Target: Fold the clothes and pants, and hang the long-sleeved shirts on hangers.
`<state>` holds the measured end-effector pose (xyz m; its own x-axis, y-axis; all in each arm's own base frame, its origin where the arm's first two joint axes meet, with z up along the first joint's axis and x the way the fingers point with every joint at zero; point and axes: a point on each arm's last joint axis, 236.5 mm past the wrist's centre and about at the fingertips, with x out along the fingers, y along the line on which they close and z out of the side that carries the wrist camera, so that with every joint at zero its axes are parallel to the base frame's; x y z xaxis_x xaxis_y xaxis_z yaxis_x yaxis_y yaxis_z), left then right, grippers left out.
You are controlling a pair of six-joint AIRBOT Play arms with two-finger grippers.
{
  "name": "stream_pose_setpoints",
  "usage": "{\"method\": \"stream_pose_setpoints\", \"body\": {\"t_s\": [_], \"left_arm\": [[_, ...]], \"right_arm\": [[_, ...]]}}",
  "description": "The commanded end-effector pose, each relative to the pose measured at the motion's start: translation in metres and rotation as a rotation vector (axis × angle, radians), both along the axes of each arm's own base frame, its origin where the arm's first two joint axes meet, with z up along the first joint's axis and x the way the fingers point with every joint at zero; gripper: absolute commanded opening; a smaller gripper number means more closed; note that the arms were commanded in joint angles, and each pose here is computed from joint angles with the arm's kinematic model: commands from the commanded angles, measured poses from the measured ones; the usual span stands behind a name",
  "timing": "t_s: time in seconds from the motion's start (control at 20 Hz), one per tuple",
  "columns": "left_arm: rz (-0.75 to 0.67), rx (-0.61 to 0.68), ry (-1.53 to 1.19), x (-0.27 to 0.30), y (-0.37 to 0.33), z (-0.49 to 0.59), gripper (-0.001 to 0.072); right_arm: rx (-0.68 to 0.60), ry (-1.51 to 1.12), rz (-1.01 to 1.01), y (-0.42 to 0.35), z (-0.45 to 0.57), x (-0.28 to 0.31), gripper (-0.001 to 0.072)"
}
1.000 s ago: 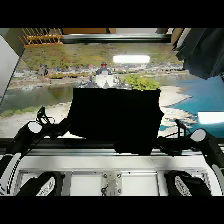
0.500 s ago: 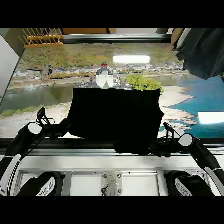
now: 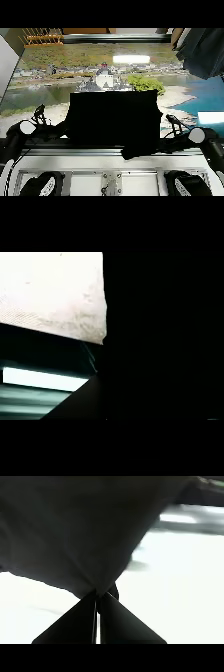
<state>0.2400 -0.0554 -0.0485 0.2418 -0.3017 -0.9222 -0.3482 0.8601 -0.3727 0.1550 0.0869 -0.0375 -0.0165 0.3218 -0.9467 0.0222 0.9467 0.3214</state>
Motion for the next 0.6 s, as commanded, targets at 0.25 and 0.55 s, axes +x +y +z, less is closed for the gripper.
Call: {"method": "stream_pose_setpoints", "body": {"t_s": [0.25,0.55], "left_arm": [[-0.025,0.002,-0.041,-0.06,-0.007,0.057,0.0011],[0.048,0.001,-0.052,-0.019,0.0,0.043,0.0011]], "right_arm": [[-0.149,-0.101,0.052,-0.034,0.064,0.02,0.0015],[-0.13,-0.156,0.019,-0.024,0.064,0.112,0.0014]]}}
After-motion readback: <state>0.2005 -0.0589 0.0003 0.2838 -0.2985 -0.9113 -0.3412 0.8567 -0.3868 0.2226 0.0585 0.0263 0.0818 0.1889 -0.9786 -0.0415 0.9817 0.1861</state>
